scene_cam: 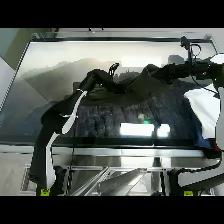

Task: Fold the shirts.

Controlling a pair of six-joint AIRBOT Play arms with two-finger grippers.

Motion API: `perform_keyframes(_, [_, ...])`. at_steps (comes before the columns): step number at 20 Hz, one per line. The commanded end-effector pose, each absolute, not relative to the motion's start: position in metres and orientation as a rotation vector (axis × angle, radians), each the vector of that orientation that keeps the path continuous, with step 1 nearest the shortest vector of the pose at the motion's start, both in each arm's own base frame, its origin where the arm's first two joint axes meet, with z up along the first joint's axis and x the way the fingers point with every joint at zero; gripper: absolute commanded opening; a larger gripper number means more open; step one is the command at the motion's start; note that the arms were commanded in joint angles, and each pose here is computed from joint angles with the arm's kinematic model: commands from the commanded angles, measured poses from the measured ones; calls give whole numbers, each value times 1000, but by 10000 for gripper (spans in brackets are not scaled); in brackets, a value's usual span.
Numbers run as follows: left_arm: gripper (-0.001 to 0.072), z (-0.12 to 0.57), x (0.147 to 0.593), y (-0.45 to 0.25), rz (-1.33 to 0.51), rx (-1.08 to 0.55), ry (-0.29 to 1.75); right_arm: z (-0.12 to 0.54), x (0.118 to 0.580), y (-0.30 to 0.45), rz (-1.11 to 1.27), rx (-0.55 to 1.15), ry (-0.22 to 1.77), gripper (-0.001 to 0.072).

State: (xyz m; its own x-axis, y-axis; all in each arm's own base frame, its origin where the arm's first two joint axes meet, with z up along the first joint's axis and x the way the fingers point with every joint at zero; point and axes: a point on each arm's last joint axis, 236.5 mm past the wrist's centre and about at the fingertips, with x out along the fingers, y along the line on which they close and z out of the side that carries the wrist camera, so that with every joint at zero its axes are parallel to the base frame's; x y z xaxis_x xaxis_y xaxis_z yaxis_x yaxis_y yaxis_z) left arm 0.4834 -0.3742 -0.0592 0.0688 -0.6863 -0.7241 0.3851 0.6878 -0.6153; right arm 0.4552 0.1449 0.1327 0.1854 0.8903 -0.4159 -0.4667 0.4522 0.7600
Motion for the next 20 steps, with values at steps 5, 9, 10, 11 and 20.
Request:
perform_keyframes(5, [13, 174, 497, -231, -861, -334, 941, 137, 468, 158, 965, 589, 954, 22])
perform_keyframes(9, [13, 253, 468, -121, -681, -356, 785, 161, 431, 271, 1187, 595, 959, 22])
perform_keyframes(10, [13, 262, 458, -101, -647, -357, 772, 163, 425, 303, 1205, 582, 943, 22])
perform_keyframes(11, [12, 268, 450, -86, -618, -361, 764, 164, 426, 331, 1189, 575, 907, 21])
perform_keyframes(20, [12, 224, 400, -53, -545, -370, 810, 30, 455, 550, 1093, 595, 846, 673])
